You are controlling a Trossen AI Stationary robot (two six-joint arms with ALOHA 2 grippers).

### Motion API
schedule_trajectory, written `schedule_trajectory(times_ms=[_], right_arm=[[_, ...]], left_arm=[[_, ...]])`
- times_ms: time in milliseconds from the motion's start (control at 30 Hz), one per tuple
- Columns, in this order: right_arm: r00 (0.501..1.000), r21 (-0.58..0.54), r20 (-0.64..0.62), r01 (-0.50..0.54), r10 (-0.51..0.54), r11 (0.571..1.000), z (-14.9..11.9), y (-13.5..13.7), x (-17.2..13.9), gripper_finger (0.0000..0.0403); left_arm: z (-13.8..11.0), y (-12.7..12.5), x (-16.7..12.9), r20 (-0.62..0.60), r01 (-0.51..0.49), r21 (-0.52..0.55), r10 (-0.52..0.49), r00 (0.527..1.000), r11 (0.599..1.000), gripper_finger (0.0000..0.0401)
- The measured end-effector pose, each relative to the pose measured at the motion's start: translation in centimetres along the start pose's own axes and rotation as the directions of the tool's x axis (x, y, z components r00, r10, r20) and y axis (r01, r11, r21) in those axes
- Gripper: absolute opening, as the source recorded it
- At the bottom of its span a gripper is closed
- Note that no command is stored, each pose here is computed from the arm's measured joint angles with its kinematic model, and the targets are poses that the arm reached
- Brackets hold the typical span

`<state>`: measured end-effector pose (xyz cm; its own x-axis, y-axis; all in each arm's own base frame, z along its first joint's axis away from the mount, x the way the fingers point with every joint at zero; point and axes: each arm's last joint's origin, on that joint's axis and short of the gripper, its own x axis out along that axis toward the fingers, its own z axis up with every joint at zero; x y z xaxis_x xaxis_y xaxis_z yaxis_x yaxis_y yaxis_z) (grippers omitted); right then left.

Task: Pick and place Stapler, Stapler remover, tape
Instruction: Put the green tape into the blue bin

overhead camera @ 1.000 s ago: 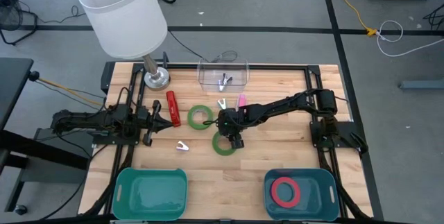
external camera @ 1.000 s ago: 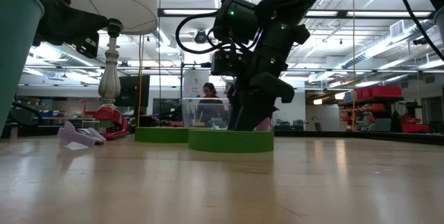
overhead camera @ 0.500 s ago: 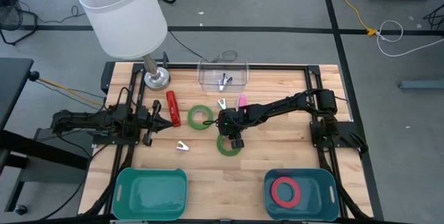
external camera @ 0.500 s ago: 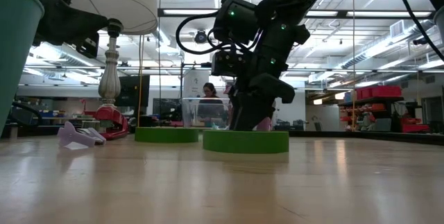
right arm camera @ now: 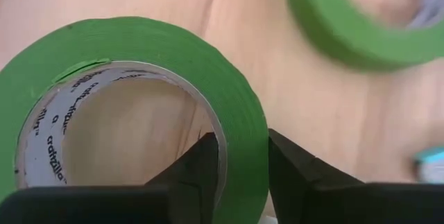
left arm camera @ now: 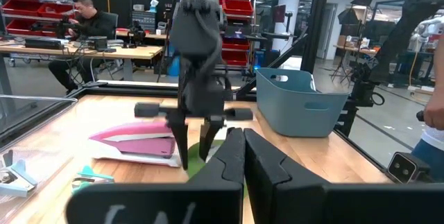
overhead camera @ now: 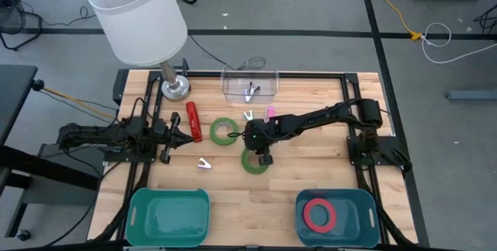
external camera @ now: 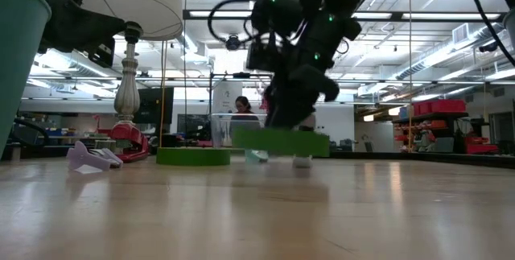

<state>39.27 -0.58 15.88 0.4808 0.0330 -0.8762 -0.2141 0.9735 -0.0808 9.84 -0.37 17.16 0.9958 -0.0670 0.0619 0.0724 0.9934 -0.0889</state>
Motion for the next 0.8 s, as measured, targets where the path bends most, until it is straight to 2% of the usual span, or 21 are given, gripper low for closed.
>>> schedule_trajectory(times_ms=[533,800], right_arm=[[0.966,-0.001,0.25,0.064,-0.061,0.998,2.3,-0.2,-9.0,0.0101],[0.939,0.068,0.335,0.058,-0.078,0.996,2.6,-0.1,-12.4,0.0102]], left_arm=[[0.0,0.0,0.0,0.0,0.0,0.0,0.0,1.0,1.0,0.0003],[0.0,0.0,0.0,0.0,0.0,0.0,0.0,1.0,1.0,0.0003]])
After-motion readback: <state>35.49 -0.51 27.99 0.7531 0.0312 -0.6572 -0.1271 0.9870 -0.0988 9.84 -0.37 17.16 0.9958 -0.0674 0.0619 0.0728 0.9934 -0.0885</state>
